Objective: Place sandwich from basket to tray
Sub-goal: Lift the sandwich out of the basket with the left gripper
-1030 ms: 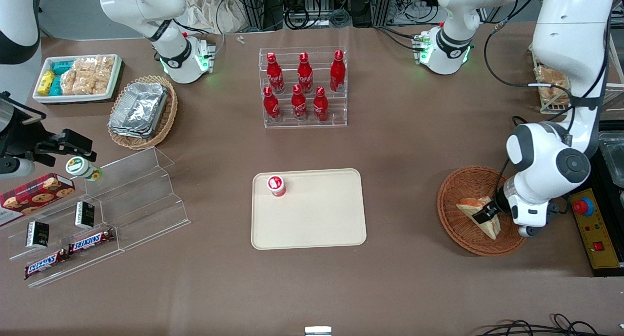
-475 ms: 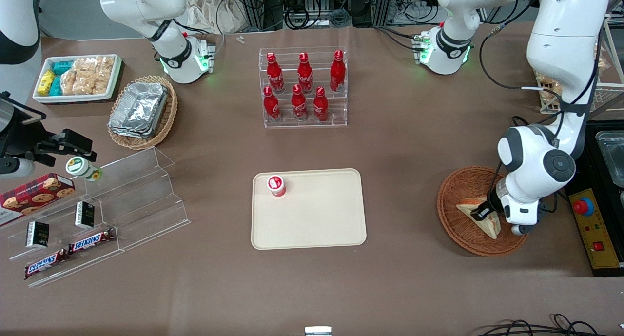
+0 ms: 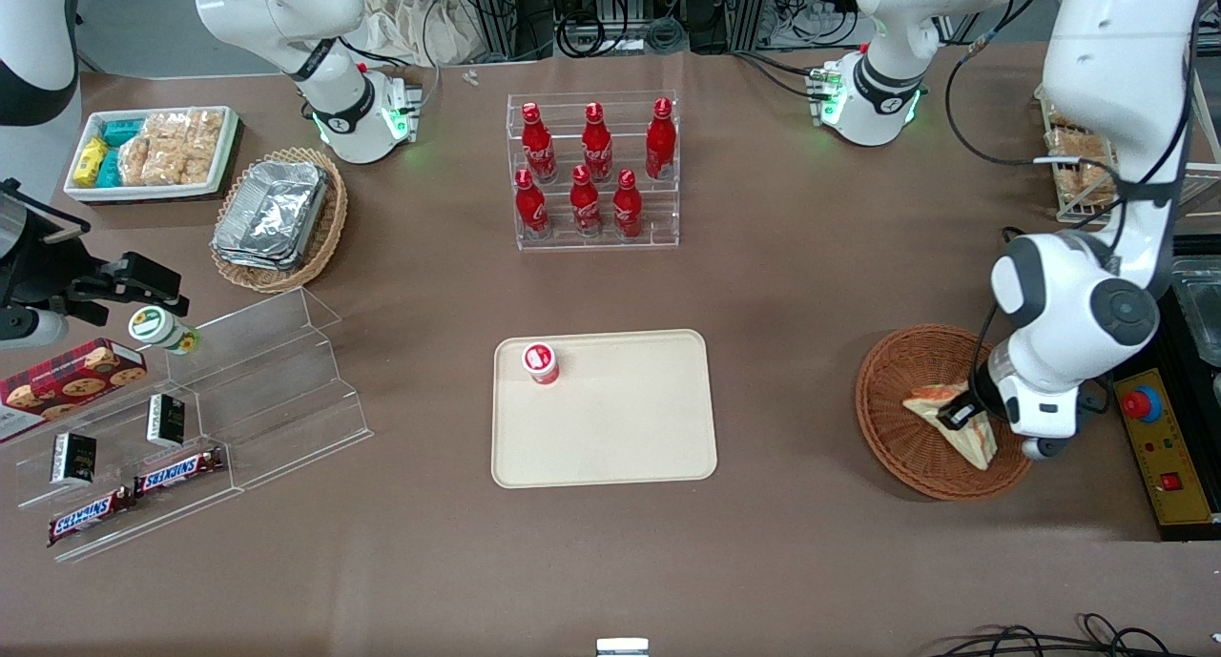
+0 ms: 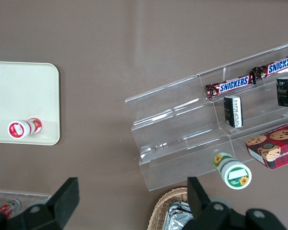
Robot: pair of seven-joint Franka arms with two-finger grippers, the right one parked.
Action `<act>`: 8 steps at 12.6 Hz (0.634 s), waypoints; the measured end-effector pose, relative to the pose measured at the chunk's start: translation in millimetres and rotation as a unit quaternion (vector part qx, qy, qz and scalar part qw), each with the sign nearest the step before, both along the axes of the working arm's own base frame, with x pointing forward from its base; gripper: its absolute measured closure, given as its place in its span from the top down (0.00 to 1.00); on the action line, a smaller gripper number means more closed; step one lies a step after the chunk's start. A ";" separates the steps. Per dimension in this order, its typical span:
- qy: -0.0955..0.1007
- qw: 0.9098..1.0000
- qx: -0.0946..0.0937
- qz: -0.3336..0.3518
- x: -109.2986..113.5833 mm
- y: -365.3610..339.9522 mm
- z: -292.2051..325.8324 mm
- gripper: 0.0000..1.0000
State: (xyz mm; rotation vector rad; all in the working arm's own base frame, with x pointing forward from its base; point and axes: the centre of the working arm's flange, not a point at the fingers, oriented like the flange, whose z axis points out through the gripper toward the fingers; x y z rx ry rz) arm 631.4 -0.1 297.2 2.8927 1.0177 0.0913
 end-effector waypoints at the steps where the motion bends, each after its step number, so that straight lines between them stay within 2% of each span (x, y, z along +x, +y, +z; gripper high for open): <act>1: 0.013 1.000 0.001 -0.007 -2.0 -0.4 22.0 0.21; 5: 0.079 0.995 0.005 -0.064 -15.9 -3.1 132.7 0.21; 7: 0.100 0.990 0.022 -0.100 -22.9 -19.0 186.2 0.21; 8: 0.101 0.987 0.025 -0.123 -24.4 -42.0 211.6 0.21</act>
